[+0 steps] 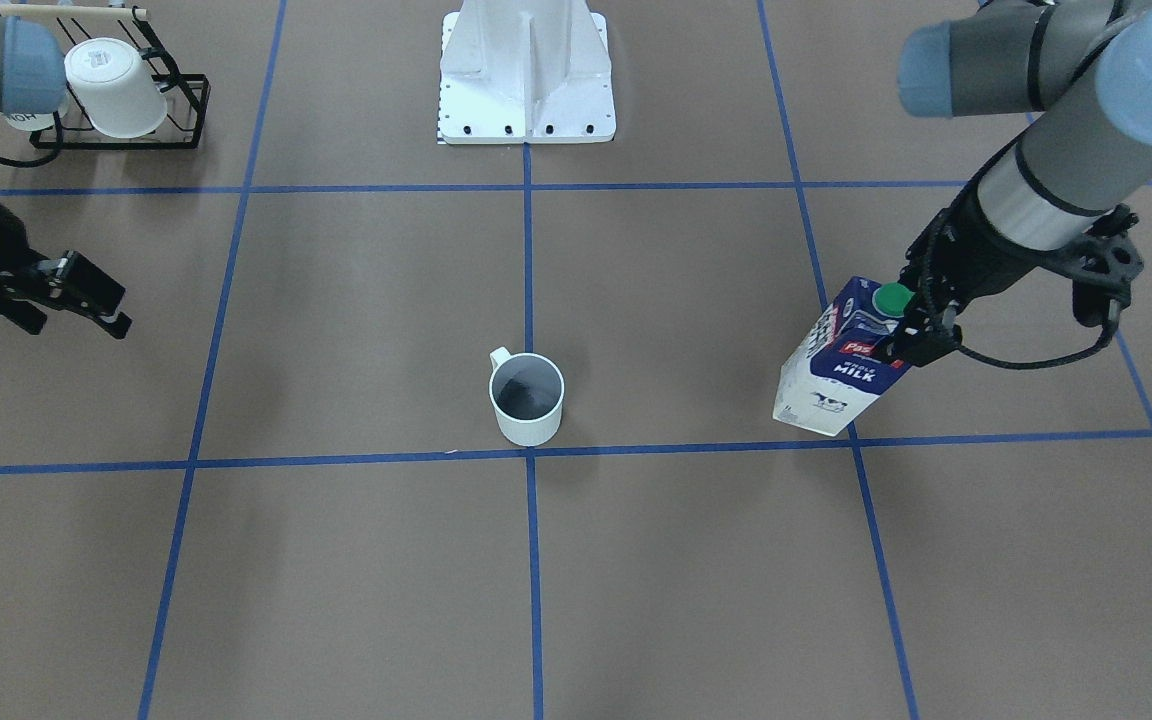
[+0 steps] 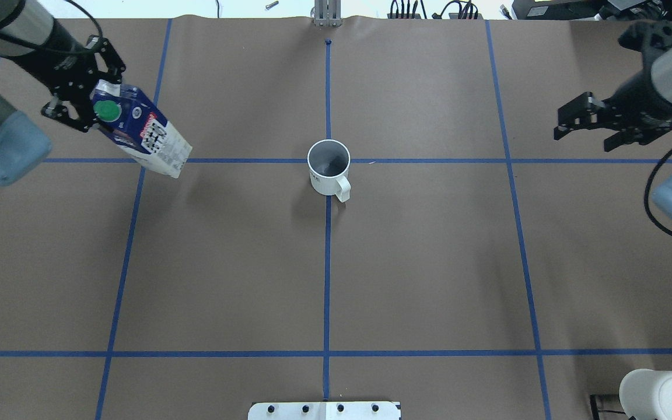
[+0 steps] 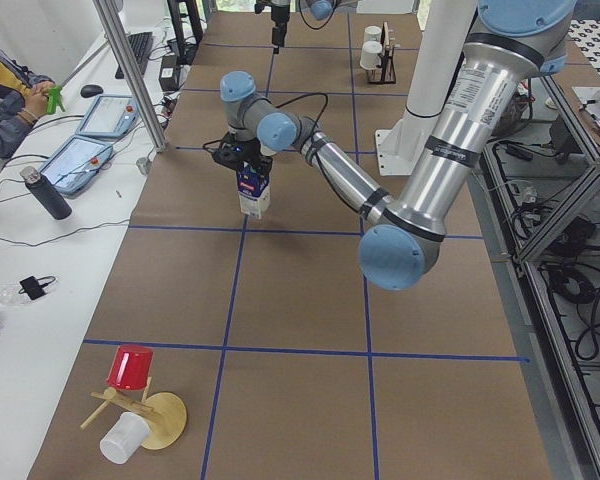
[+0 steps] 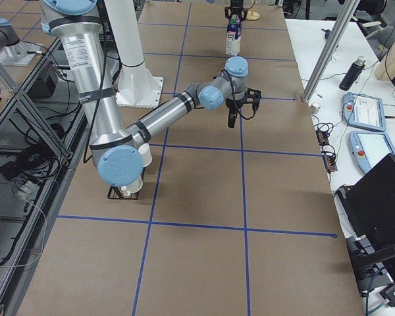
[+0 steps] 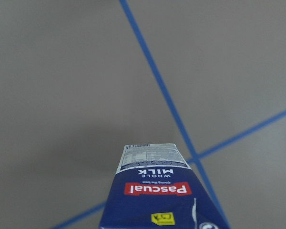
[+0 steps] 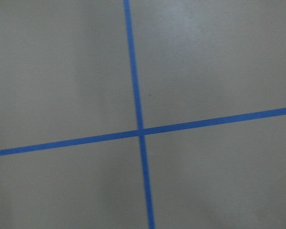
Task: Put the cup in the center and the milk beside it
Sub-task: 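Lift the milk carton with the left gripper while the right arm withdraws, then carry the milk carton beside the mug and set it down with the left gripper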
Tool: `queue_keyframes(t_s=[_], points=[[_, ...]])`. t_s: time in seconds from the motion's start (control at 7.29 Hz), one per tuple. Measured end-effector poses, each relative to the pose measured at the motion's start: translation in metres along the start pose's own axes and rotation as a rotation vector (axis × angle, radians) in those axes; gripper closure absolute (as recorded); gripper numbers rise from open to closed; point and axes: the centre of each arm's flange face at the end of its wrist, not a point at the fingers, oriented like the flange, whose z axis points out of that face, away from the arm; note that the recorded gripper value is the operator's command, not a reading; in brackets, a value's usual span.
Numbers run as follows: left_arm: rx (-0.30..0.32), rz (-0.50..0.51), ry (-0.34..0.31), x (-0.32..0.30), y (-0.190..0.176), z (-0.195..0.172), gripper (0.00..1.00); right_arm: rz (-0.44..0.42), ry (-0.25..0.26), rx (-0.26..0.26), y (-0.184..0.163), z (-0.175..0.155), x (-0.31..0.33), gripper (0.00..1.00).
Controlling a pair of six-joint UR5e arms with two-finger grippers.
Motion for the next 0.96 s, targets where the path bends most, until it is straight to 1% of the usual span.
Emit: queue_keyframes(t_s=[0.27,0.41,0.69,0.96], points=[[0.007,-0.079,0.003,0.055,0.069,0.013,0.50,-0.068,0.052,0.001,0.006,-0.013,0.093,0.00],[0.015,-0.116,0.000,0.081,0.098,0.020,0.50,-0.085,0.064,-0.002,0.010,-0.015,0.116,0.00],[0.020,-0.161,-0.018,0.116,0.140,0.029,0.50,-0.093,0.071,-0.003,0.013,-0.017,0.130,0.00],[0.031,-0.166,-0.060,0.129,0.176,0.058,0.50,-0.093,0.073,-0.002,0.014,-0.017,0.133,0.00]])
